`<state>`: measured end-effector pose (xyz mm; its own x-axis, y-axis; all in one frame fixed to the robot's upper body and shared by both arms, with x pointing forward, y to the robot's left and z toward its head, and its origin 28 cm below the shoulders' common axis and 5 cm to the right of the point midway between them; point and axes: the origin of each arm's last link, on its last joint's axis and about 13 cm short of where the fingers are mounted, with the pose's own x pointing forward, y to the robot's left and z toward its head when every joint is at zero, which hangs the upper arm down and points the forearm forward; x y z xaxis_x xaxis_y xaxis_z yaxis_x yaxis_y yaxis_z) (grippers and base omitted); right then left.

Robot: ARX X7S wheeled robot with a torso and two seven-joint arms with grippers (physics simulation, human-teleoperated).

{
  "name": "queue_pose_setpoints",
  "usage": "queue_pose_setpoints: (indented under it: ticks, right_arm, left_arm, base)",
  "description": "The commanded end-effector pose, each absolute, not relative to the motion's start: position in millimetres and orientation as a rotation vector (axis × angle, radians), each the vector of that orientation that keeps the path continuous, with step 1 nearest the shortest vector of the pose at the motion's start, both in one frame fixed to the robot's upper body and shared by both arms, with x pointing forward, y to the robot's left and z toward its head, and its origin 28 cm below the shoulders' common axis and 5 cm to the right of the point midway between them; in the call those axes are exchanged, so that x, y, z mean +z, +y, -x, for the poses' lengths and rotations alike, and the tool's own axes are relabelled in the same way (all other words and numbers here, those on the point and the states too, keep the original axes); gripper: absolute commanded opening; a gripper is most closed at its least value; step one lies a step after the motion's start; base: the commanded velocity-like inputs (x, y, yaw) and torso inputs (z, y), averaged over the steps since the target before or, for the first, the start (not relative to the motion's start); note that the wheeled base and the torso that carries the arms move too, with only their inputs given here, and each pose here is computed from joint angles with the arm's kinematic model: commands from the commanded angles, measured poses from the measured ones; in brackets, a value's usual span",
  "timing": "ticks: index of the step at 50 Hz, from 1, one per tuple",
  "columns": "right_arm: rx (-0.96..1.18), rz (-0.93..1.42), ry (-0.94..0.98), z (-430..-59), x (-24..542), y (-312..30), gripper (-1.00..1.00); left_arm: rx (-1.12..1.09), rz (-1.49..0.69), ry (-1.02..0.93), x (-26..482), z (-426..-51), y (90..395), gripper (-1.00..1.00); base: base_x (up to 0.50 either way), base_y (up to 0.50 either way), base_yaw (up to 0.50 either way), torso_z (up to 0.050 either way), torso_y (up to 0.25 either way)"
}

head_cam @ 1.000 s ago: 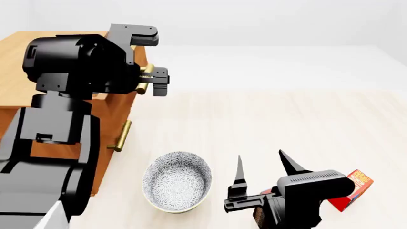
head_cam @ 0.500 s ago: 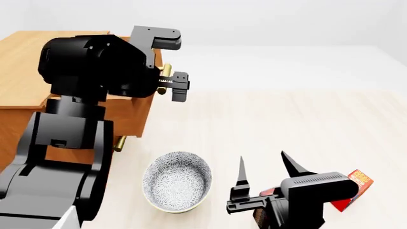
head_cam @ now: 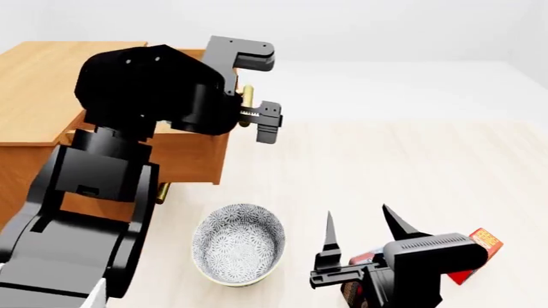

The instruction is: Put the butter at the back in the top drawer of the cabinet and close it.

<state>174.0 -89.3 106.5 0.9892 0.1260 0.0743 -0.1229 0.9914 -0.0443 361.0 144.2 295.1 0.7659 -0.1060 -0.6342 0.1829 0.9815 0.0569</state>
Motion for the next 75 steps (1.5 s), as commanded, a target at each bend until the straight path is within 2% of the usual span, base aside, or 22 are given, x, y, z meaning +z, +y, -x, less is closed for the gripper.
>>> queue_pose_setpoints:
  ticks: [1, 21, 61, 75]
  right_arm:
    - [0.123, 0.038, -0.075, -174, 104, -92, 1.00]
    - [0.121, 0.036, -0.075, -172, 103, -93, 1.00]
    - [0.120, 0.039, -0.075, -171, 102, -95, 1.00]
    - [0.122, 0.043, -0.072, -170, 100, -94, 1.00]
  left_arm:
    - [-0.383, -0.009, 0.696, 300, -352, 123, 1.00]
    - [-0.410, 0.043, 0.669, 308, -346, 120, 1.00]
    - [-0.565, 0.081, 0.639, 325, -321, 93, 1.00]
    - [-0.324, -0.004, 0.515, 319, -337, 111, 1.00]
  base:
    - [0.00, 0.00, 0.00, 0.000, 0.000]
    - [0.00, 0.00, 0.00, 0.000, 0.004]
    - [0.00, 0.00, 0.00, 0.000, 0.005]
    - [0.00, 0.00, -0.01, 0.000, 0.002]
